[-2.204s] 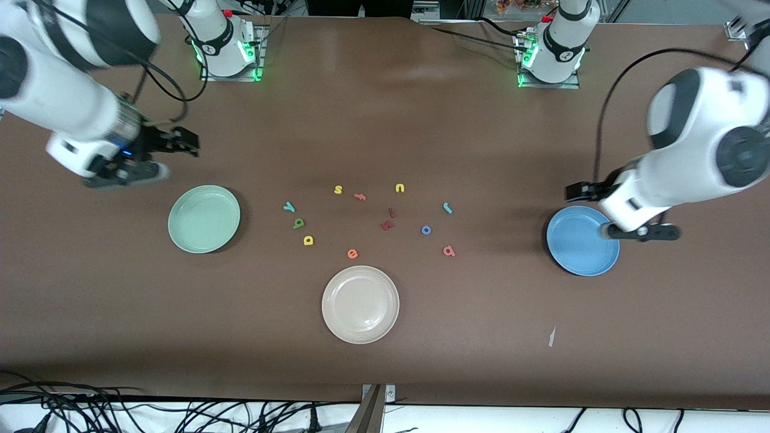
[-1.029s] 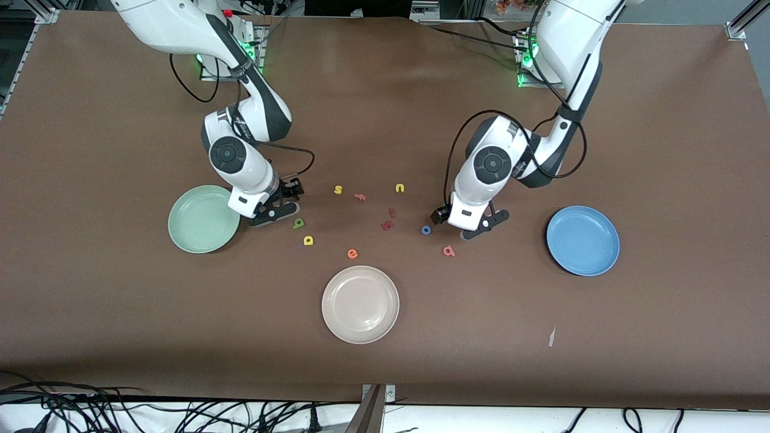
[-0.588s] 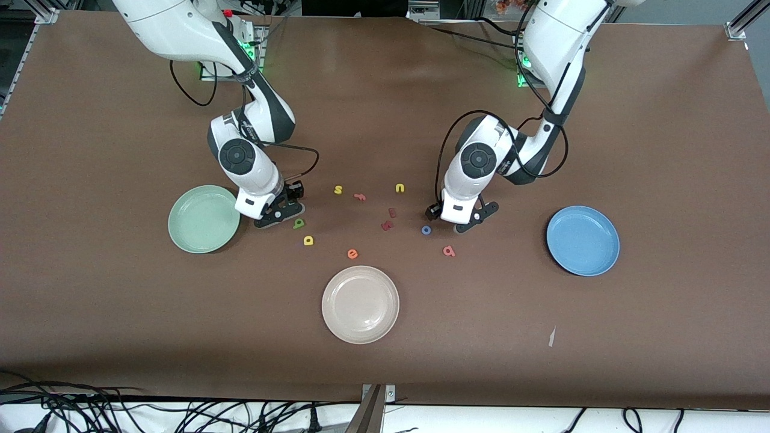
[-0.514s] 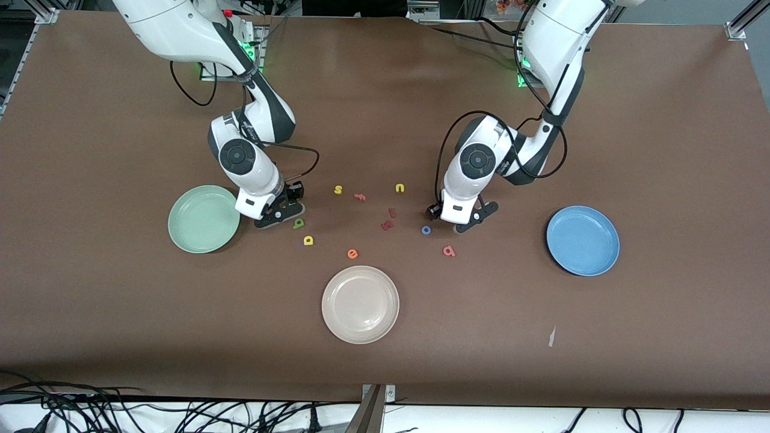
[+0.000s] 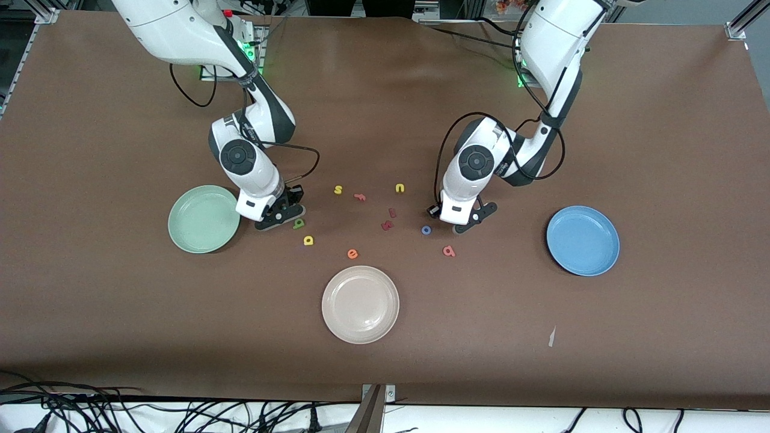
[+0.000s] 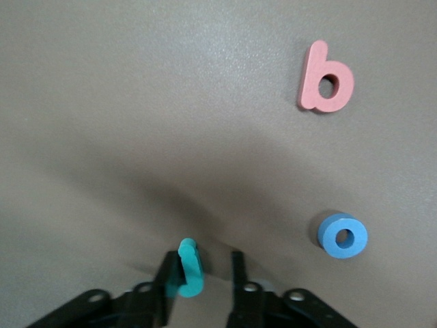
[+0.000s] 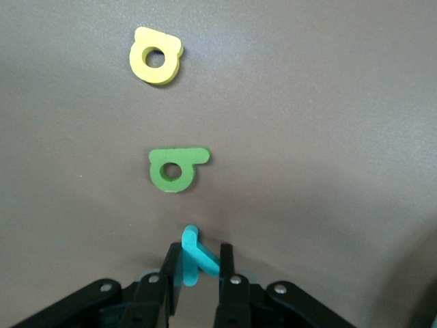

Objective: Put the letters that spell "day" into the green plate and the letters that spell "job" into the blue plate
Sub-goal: 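Drop the teal letter on the blue plate while the right gripper drops on green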

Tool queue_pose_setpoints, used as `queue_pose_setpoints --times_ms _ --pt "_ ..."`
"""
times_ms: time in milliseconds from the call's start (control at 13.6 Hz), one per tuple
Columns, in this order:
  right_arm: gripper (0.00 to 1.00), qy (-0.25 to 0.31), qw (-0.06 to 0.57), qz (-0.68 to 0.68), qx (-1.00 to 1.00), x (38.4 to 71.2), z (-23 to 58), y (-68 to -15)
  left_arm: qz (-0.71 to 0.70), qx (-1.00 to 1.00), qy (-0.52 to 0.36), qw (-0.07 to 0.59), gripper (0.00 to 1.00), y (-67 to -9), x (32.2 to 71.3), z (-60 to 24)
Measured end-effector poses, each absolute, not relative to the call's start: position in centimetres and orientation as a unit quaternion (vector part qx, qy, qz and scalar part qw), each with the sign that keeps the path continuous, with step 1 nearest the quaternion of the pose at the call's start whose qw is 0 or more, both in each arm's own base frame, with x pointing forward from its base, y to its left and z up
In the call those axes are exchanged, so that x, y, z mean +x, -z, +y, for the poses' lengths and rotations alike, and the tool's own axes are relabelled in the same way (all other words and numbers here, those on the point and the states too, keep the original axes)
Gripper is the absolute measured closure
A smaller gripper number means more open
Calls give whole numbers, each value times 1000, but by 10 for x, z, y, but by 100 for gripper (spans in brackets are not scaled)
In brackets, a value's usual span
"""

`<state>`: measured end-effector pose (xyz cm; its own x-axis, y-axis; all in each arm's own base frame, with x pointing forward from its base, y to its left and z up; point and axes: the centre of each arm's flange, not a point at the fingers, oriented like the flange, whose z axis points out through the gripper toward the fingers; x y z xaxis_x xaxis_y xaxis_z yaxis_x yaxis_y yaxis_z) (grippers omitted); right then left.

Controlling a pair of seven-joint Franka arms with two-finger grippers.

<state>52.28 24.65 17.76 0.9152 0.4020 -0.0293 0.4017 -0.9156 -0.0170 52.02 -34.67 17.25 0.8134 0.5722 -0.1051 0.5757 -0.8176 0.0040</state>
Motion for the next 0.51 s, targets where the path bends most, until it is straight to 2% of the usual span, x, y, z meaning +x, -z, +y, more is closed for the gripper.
queue_pose_setpoints --times_ms 73,147,220,514 --pt "75 -15 5 -207 -978 523 247 -178 302 952 49 18 79 -173 520 -347" --pt "75 -14 6 -207 -978 524 247 -179 302 952 49 18 79 -173 520 -347" --pt "75 -13 6 -207 -978 527 248 -182 302 952 49 18 85 -173 520 -347" --pt "75 -33 -21 -226 -973 560 211 -226 299 953 55 7 85 -175 525 -343"
